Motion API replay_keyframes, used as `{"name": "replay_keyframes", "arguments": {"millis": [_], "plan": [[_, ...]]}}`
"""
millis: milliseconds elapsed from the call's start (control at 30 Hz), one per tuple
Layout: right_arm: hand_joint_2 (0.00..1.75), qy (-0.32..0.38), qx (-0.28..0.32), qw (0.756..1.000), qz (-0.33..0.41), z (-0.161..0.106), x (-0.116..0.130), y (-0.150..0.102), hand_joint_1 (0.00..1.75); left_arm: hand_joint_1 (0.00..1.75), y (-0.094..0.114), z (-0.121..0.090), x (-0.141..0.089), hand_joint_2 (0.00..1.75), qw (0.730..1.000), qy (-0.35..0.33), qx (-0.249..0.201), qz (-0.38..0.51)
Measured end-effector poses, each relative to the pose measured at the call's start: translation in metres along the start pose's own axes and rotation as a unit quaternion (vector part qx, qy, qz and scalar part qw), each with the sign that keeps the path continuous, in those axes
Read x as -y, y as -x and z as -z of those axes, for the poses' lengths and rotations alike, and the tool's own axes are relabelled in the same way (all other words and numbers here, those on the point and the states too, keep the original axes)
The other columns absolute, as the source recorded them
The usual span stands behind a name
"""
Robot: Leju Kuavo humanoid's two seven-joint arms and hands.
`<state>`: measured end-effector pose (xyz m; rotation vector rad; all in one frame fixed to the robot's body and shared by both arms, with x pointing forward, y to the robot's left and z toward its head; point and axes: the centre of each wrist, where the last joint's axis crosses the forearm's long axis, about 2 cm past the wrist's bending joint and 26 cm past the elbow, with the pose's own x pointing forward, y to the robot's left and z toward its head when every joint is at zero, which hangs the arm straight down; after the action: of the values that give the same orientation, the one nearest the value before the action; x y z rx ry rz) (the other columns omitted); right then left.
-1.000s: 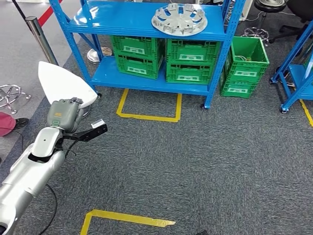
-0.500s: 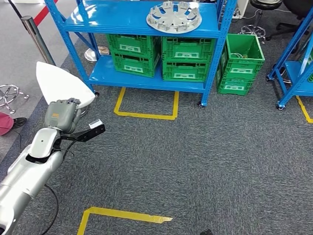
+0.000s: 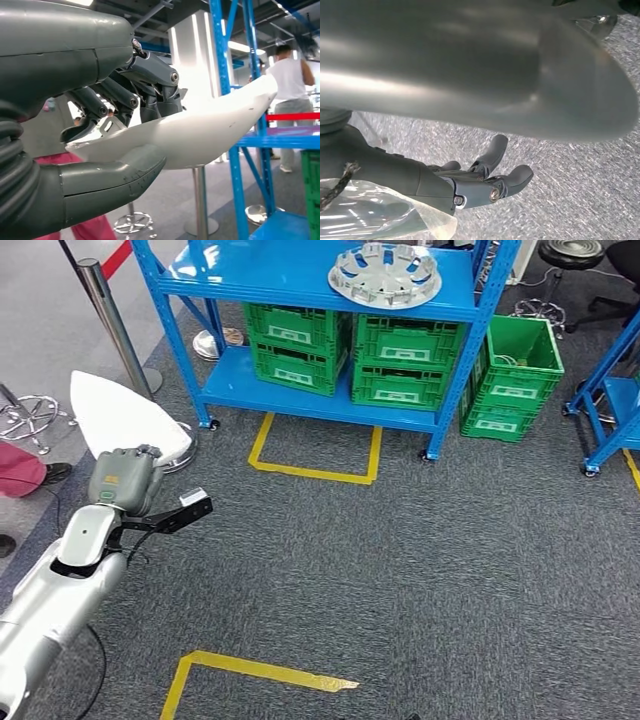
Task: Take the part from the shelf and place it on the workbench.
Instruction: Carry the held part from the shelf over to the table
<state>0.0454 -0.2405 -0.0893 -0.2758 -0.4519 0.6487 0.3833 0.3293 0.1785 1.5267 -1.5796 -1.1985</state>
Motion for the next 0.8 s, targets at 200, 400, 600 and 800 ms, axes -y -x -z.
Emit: {"name": "replay_keyframes", "arguments": {"millis": [200,400,600,800], "plan": [[0.0,-0.003,0.004,1.0,-0.004,-0.002,-0.002,-0.003,0.0,1.75,0.002,0.003,-0.002,1.75,1.0,-0.002,-0.002,0.001],[0.0,-0.005,0.007,1.0,-0.007,-0.005,-0.002,-0.003,0.0,1.75,0.003,0.003,-0.003,1.75,1.0,-0.002,-0.005,0.003],[0.0,-0.004,0.012,1.0,-0.012,-0.005,0.0,-0.008,0.0,1.75,0.003,0.005,-0.004,1.75,1.0,-0.002,-0.007,0.003],[0.0,-0.003,0.018,1.0,-0.014,-0.005,0.002,-0.01,0.0,1.75,0.005,0.007,-0.006,1.75,1.0,-0.005,-0.009,0.005]]}}
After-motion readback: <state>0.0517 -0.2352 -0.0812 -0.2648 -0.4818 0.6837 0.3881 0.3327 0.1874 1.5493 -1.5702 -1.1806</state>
